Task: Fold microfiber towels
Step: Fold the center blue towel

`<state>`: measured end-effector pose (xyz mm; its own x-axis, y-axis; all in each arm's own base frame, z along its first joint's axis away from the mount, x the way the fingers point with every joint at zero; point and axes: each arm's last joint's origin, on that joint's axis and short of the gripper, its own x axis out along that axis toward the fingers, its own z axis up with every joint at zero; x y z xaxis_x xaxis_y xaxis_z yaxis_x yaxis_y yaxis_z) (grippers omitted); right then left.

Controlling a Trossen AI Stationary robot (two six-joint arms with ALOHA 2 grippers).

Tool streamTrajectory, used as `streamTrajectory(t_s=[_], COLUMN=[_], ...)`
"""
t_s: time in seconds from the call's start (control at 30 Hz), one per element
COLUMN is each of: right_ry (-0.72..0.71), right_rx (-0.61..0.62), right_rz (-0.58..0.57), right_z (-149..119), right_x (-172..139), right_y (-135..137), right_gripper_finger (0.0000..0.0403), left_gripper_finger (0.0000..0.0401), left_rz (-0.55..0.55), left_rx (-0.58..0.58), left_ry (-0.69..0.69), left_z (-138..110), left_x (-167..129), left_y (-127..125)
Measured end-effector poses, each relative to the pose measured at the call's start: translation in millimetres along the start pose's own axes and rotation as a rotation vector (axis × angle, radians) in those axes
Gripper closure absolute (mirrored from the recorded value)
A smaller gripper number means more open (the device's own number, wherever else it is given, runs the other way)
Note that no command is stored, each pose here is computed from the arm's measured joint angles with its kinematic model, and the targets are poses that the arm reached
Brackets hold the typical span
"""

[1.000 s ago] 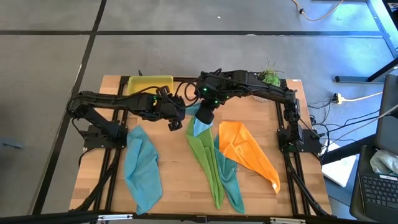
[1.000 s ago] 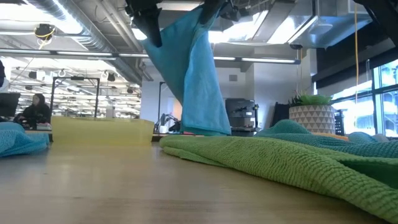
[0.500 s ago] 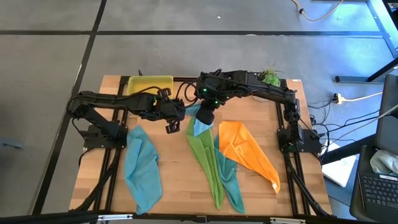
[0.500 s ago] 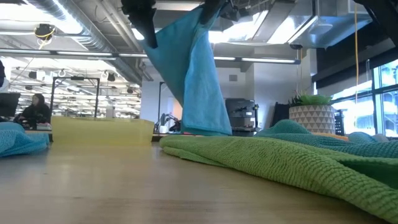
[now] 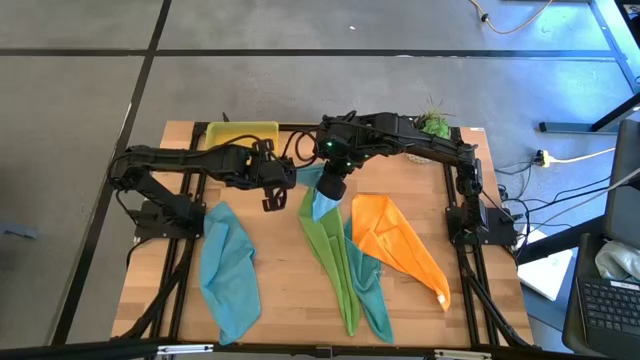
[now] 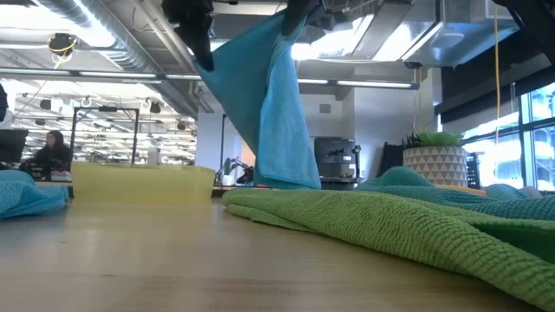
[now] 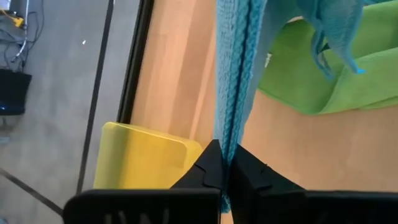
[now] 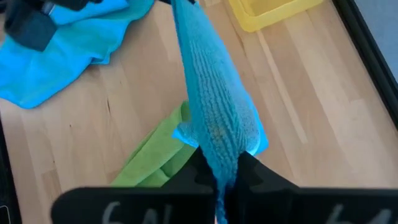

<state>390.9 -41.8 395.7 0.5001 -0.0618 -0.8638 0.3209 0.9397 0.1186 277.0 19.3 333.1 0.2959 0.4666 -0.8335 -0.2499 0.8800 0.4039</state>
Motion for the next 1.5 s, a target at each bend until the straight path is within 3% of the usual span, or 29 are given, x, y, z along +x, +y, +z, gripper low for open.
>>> streamTrajectory(t_s=[0.2, 0.57, 0.7, 0.8, 0.93, 1.03, 1.1, 1.3, 1.5], right_ry=[-0.006, -0.054, -0.113, -0.131, -0.116, -0.1, -0.092, -0.106, -0.11], right_rx=[-0.091, -0.317, -0.378, -0.38, -0.345, -0.326, -0.357, -0.462, -0.391], right_rz=[-0.02, -0.284, -0.268, -0.172, 0.01, 0.127, 0.178, 0.221, 0.227], right_z=[0, 9, 15, 15, 10, 5, 1, -9, -10], right_x=[0, -5, -5, -6, -4, -4, -2, 1, 0], right_y=[-1, -22, -21, -13, 5, 23, 38, 73, 78], right_gripper_finger=[0.0395, 0.0395, 0.0395, 0.0395, 0.0395, 0.0395, 0.0395, 0.0395, 0.0395], left_gripper_finger=[0.04, 0.0401, 0.0401, 0.0401, 0.0401, 0.0401, 0.0401, 0.0401, 0.0401], left_rz=[0.018, 0.093, 0.107, 0.044, -0.198, -0.405, -0.487, -0.541, -0.574], left_rx=[0.036, 0.054, 0.027, -0.024, -0.131, -0.206, -0.198, -0.063, -0.078], left_ry=[0.017, -0.046, -0.098, -0.141, -0.111, -0.024, 0.044, 0.061, 0.074], left_z=[1, -6, -10, -13, -24, -30, -34, -39, -41], left_x=[7, -5, -30, -50, -65, -68, -71, -84, -89], left_y=[15, 72, 90, 96, 86, 67, 49, 10, 1])
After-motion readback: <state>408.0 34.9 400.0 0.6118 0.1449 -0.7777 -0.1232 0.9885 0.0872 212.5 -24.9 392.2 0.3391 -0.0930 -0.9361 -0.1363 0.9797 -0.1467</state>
